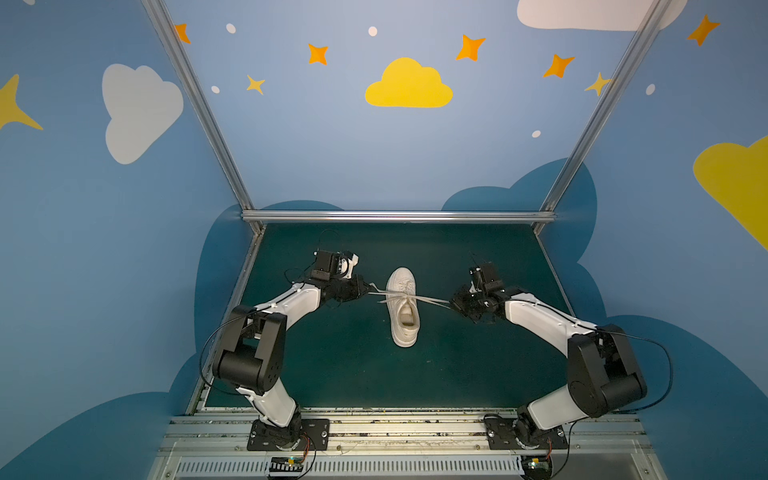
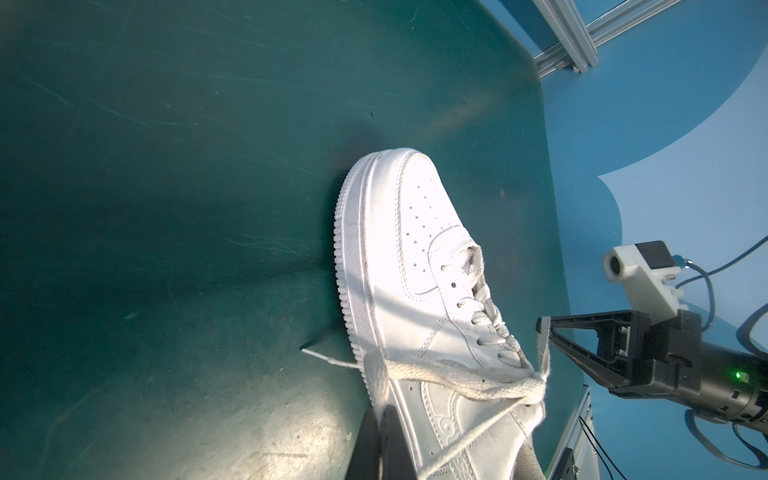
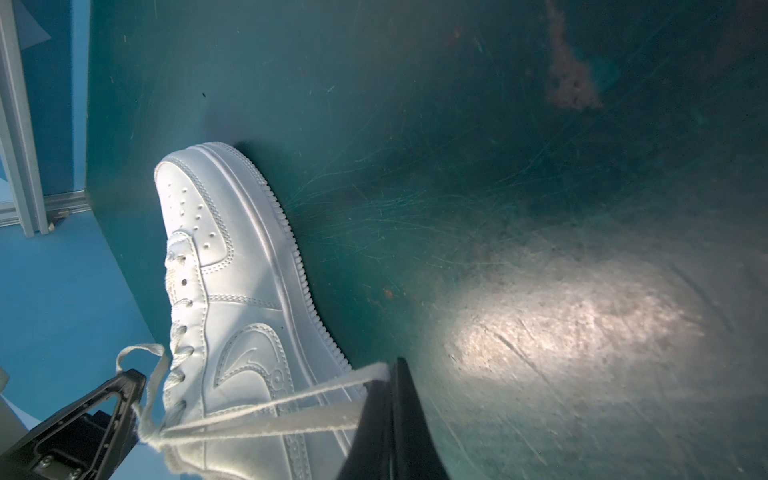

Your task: Tie the shoes

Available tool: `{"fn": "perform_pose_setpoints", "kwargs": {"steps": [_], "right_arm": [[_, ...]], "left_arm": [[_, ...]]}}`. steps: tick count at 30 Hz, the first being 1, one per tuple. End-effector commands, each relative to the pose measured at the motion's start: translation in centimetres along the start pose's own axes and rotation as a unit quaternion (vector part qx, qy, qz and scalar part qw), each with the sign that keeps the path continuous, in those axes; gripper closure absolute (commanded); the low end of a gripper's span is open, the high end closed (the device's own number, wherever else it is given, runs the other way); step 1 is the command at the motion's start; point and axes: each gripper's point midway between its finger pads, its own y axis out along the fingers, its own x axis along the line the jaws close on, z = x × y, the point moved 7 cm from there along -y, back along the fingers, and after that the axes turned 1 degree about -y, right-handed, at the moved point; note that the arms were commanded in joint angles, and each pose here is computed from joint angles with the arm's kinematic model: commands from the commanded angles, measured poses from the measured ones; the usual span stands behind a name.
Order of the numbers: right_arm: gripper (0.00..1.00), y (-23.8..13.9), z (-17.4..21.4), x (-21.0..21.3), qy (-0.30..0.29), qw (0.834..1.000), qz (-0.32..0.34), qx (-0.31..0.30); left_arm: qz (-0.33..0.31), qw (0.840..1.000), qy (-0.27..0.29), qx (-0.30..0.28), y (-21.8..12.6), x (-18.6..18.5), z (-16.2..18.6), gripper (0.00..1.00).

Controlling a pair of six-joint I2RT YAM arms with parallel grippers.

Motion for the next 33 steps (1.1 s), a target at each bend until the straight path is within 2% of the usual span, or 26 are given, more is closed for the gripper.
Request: {"fn": "perform_pose_setpoints", "kwargs": {"steps": [1,4,5,8,10,13,17,20,29,33], "right_arm": [[1.00,0.5,-0.9,-2.3,0.008,0.999,0.050,-0.015],[1.00,1.1,-0.8,-0.8,-0.018,1.000,0.003,0.013],[1.00,1.2,-0.8,-0.5,-0.022,1.000,-0.007,0.020],[0.82,1.5,-0.7,0.1,-0.030,0.999,-0.027,0.034],[0.69,1.5,-0.5,-0.2,-0.031,0.999,-0.026,0.036],[0.56,1.2,-0.4,-0.6,-0.030,0.999,-0.022,0.038],[0.52,0.4,-0.2,-1.1,-0.036,0.998,-0.020,0.039],[0.45,-0.6,0.0,-1.6,-0.048,0.998,-0.012,0.038],[0.38,-3.8,0.8,-3.3,-0.092,0.995,0.026,0.037],[0.34,-5.1,1.1,-3.7,-0.110,0.993,0.038,0.037]], "left_arm": [[-0.014,1.000,-0.004,-0.021,-0.9,0.9,-0.8,0.97],[0.033,0.999,0.003,-0.012,-0.4,-0.3,-0.8,0.97],[0.044,0.999,0.003,-0.009,-0.2,-0.7,-0.7,0.94],[0.063,0.998,0.009,-0.009,-0.1,-1.8,-0.7,0.81],[0.066,0.998,0.008,-0.014,-0.4,-1.9,-0.7,0.76],[0.069,0.998,0.006,-0.012,-0.5,-2.0,-0.6,0.66],[0.073,0.997,0.002,-0.008,-0.5,-2.0,-0.2,0.57],[0.063,0.998,0.004,-0.013,-1.0,-1.8,0.4,0.42],[0.053,0.999,0.008,-0.003,-1.9,-1.3,2.4,0.39],[0.050,0.999,0.006,-0.002,-1.9,-0.9,3.2,0.28]]}}
